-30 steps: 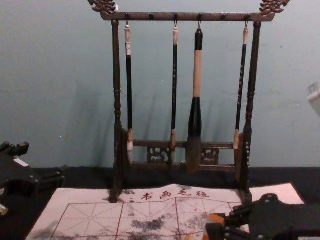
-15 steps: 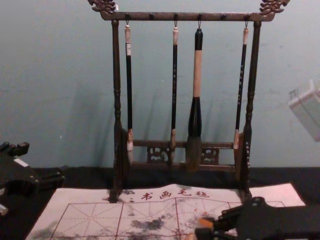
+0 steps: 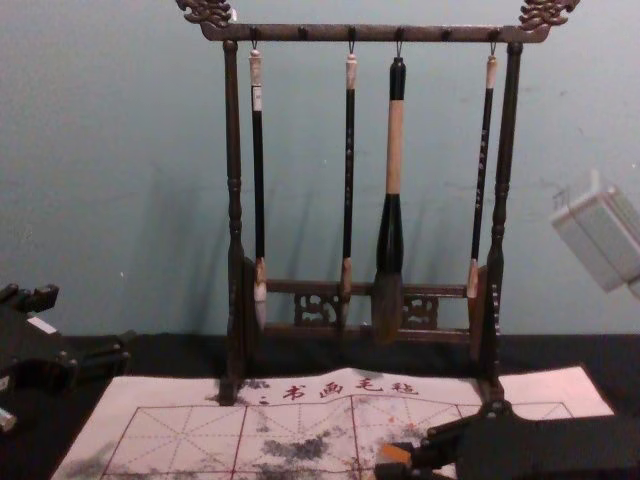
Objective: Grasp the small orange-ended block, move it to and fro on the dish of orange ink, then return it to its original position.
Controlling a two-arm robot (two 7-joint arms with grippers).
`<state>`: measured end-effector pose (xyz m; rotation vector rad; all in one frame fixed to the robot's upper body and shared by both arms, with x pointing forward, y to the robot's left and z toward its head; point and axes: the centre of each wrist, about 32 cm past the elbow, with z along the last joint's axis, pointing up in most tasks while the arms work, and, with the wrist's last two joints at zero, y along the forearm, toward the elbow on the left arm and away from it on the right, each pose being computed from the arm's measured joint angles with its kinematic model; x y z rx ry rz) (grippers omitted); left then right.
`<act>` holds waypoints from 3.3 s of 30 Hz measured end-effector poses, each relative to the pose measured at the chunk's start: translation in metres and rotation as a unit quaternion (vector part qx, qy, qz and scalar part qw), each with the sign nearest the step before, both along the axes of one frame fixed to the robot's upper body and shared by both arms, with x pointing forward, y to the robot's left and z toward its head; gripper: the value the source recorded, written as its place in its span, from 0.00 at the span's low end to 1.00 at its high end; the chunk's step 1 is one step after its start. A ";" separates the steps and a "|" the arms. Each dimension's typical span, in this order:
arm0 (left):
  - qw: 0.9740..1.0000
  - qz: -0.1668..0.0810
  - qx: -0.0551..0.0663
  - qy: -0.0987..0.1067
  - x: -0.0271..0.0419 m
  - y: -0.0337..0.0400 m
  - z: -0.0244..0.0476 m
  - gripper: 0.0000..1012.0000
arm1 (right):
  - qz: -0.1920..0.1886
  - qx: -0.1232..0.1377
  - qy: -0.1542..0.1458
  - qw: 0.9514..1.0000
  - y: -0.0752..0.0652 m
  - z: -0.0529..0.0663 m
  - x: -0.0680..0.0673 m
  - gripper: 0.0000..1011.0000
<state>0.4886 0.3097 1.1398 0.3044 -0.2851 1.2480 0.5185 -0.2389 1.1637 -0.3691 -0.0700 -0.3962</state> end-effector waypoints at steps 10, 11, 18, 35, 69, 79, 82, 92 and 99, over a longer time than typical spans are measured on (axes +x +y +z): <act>1.000 0.000 0.000 0.000 0.0000 0.0000 0.0000 0.99 | 0.002 0.001 0.001 1.000 0.006 -0.002 0.004 0.10; 1.000 0.000 0.000 0.000 0.0000 0.0000 0.0000 0.99 | 0.002 0.001 0.001 1.000 0.007 -0.003 0.004 0.10; 1.000 0.000 0.000 0.000 0.0000 0.0000 0.0000 0.99 | 0.005 -0.002 -0.001 1.000 0.011 -0.003 0.007 0.10; 1.000 0.000 0.000 0.000 0.0000 0.0000 0.0000 0.99 | -0.002 -0.008 0.000 1.000 0.017 -0.004 0.016 0.10; 1.000 0.000 0.000 0.000 0.0000 0.0000 0.0000 0.99 | -0.027 -0.004 0.014 1.000 -0.007 -0.001 0.002 0.10; 1.000 0.000 0.000 0.000 0.0000 0.0000 0.0000 0.99 | -0.012 -0.003 0.017 1.000 -0.003 0.000 -0.004 0.10; 1.000 0.000 0.000 0.000 0.0000 0.0000 0.0000 0.99 | -0.008 -0.002 0.018 1.000 -0.001 0.000 -0.005 0.10; 1.000 0.000 0.000 0.000 0.0000 0.0000 0.0000 0.99 | 0.004 -0.005 0.015 1.000 0.007 0.002 -0.003 0.10; 1.000 0.000 0.000 0.000 0.0000 0.0000 0.0000 0.99 | 0.005 -0.012 0.013 1.000 0.012 0.001 0.003 0.10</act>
